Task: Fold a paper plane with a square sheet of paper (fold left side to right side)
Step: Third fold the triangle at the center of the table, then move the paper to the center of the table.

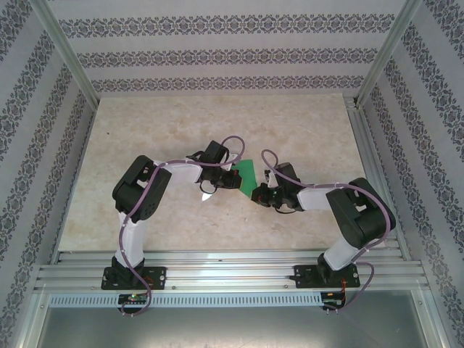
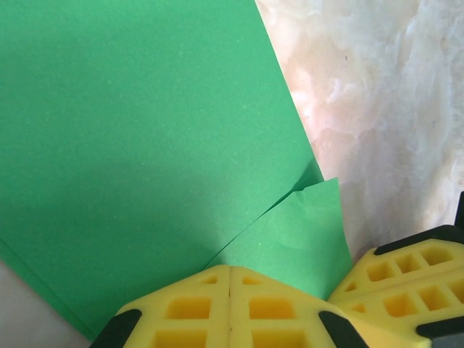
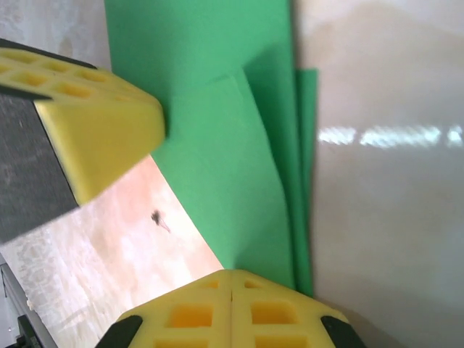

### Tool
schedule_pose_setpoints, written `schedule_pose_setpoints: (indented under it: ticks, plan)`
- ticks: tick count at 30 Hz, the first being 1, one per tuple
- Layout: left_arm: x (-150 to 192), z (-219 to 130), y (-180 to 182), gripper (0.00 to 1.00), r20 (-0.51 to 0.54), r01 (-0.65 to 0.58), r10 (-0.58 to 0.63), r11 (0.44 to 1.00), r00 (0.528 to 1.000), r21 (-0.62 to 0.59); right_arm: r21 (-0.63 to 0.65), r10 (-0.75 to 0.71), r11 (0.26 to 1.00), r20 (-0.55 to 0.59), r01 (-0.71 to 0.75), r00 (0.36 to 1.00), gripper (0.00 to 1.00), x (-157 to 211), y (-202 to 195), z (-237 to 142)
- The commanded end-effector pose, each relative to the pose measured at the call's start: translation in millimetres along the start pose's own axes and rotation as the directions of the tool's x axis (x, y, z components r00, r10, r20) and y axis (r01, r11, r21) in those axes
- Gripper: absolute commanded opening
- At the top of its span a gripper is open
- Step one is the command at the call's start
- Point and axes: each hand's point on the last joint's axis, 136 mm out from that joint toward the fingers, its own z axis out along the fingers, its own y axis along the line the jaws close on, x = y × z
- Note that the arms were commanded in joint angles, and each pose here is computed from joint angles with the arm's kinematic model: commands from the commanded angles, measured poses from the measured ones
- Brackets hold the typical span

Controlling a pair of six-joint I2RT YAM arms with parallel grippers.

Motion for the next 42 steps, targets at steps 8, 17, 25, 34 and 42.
schedule_pose_setpoints:
  ticks: [8, 17, 25, 34, 42]
  plan:
    - [15.8, 1.2, 28.1, 0.1, -0.045, 0.049, -0.053, 0.994, 0.998, -0.099, 0.141, 0.062, 0.989, -0.065, -0.053, 0.996, 0.0, 39.2, -30.0, -39.6]
    - [-36.1, -69.3, -53.9, 0.36, 0.11, -0.032, 0.026, 0.998, 0.994, 0.056, 0.251, -0.17, 0.955, 0.027, 0.158, 0.985, 0.27, -29.1, 15.9, -79.6]
    - [-26.2, -135.7, -43.5, 0.54, 0.223, 0.022, -0.022, 1.0, 0.975, 0.005, 0.219, -0.213, 0.954, 0.014, 0.205, 0.977, 0.41, -78.2, 30.6, -35.1]
    - [21.3, -150.1, -5.3, 0.56, 0.232, 0.118, -0.105, 0.992, 0.967, -0.045, 0.175, -0.189, 0.963, -0.095, 0.203, 0.977, 0.32, -81.5, 23.1, 7.5]
    - [35.4, -157.1, 8.6, 0.56, 0.228, 0.133, -0.107, 0.986, 0.968, -0.1, 0.159, -0.182, 0.966, -0.132, 0.202, 0.974, 0.09, -67.2, 23.7, 17.0]
